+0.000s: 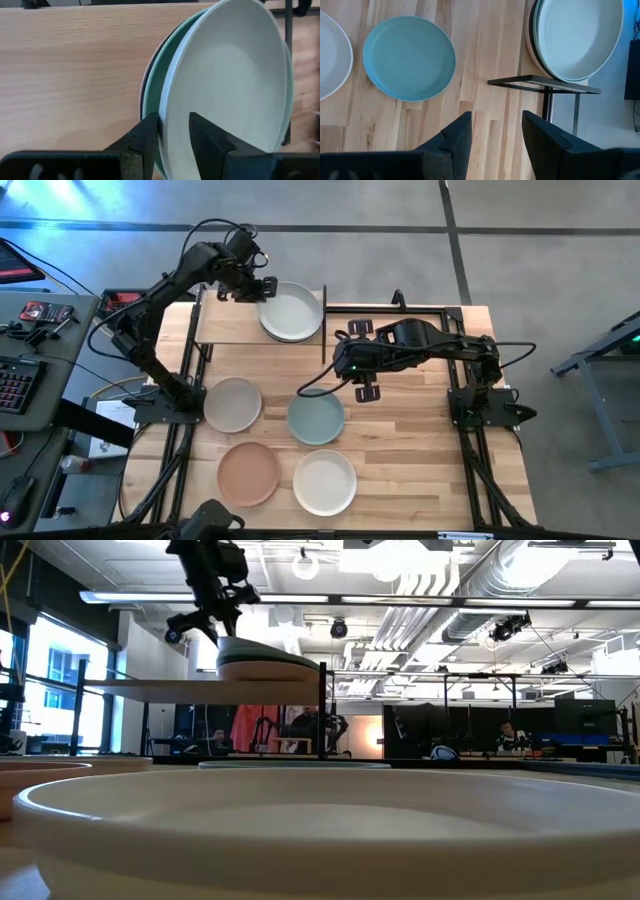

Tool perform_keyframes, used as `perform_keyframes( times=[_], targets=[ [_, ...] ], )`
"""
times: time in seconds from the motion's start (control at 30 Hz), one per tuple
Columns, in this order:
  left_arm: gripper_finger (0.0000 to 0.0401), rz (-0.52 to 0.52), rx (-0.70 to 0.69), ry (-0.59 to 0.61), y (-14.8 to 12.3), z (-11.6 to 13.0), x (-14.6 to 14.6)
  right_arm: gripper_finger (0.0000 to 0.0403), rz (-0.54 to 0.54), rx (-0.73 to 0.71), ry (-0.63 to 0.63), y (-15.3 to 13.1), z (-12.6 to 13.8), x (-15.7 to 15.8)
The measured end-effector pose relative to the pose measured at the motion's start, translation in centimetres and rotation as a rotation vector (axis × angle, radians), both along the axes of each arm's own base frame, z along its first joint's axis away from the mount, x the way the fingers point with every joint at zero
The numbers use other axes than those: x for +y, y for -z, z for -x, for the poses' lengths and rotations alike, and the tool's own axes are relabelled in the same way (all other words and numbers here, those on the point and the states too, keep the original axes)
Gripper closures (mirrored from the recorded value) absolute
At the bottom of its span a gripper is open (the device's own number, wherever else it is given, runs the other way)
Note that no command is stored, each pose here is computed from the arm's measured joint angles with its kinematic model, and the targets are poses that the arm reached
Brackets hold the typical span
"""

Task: Place and stack plates onto a shelf
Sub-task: Stack the gray plate into the light green plate on the shelf

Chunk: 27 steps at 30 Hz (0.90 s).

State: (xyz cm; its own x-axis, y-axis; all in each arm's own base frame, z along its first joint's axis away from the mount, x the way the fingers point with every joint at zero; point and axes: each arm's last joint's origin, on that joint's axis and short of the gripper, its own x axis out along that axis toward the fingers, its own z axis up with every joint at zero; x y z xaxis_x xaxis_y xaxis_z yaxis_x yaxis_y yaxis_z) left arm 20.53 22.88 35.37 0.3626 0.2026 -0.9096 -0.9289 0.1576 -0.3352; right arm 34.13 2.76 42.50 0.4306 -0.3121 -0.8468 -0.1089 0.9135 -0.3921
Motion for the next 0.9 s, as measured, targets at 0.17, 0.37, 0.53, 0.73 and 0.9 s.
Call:
perform_keyframes(
  times=[0.17,0.37,0.53,0.73,0.9],
  targets=[
    [0.0302,0.012,0.007,-0.015,-0.2,0.5,-0.2,0.0251,-0.001,0.0,0.0,0.0,0.0,0.0],
    [0.0304,0.034,0.026,-0.001,-0.1,0.8,-0.4,0.0251,-0.009,-0.005,0.015,0.0,0.0,0.0],
    [0.0308,0.006,-0.037,0.035,-0.9,0.3,-1.0,0.0251,-0.02,-0.013,0.034,0.0,0.0,0.0],
    [0.0309,-0.011,-0.056,0.111,-0.6,-1.7,-2.0,0.0251,-0.024,-0.016,0.042,0.0,0.0,0.0],
    [0.0309,-0.006,-0.009,0.109,0.3,-2.6,-1.9,0.0251,-0.029,-0.019,0.052,0.0,0.0,0.0]
  ],
)
